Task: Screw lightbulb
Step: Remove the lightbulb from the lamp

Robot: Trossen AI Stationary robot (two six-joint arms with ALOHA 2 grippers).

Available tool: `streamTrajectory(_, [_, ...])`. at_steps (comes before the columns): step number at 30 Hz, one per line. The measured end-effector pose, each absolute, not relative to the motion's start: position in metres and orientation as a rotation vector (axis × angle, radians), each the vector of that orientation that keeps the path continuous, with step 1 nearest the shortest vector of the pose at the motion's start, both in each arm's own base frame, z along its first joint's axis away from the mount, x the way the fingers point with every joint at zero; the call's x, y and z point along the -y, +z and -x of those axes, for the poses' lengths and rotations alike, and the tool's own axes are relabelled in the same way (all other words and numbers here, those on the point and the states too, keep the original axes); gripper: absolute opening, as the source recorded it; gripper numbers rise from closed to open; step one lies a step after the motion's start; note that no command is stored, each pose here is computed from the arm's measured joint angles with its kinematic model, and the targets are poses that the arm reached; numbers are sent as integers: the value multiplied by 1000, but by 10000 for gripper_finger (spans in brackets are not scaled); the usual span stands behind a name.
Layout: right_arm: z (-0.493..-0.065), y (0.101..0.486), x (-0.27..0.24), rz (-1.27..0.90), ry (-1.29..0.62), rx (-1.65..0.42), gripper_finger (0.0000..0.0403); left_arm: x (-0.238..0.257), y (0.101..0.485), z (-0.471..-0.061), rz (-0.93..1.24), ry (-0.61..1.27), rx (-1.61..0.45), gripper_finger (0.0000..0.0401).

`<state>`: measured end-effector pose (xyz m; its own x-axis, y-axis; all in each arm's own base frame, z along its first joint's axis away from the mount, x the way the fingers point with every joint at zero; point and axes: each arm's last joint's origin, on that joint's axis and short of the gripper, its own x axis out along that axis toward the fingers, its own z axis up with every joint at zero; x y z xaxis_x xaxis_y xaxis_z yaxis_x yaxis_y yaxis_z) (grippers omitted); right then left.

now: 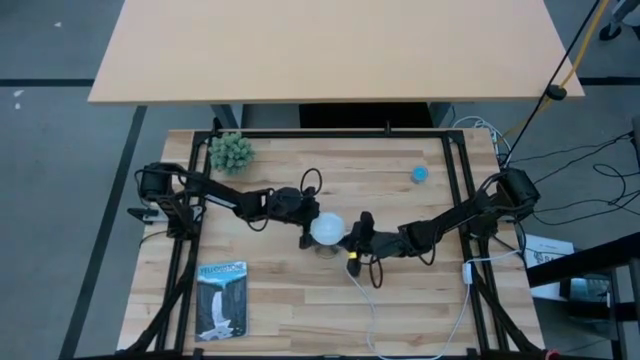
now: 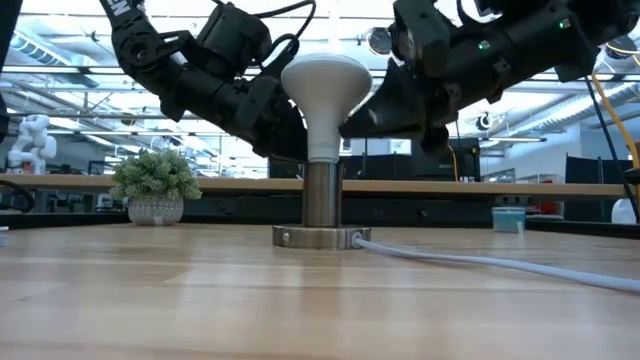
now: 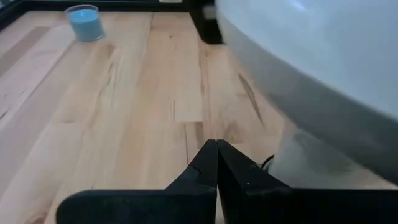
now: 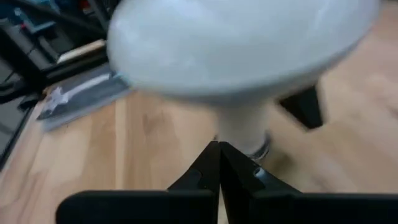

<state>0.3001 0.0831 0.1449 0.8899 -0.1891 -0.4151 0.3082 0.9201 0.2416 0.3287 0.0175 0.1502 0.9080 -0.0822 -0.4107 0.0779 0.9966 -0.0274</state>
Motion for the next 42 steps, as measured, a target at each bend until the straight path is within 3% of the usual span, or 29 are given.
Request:
streamTrajectory(7, [-302,149,-90,-354,-144,-402,0,-19,148,-328,8,-74,-446,0])
streamTrajectory(14, [-317,164,-96,-247,-233,-516,0,-41,149,-312,24,34,-525,0])
streamTrajectory(19, [-320,167,-104,-231,-272,-484,0,-44,154,-285,68,25,-405,0])
streamTrajectory(24, [-333,138,-115,-235,-286,-448,0,-30,151,-271,92,-32,-306,0])
streamTrajectory(42, [-343,140,-110,-169,-351,-396,0,-16,147,-308,33,-77,-321,0])
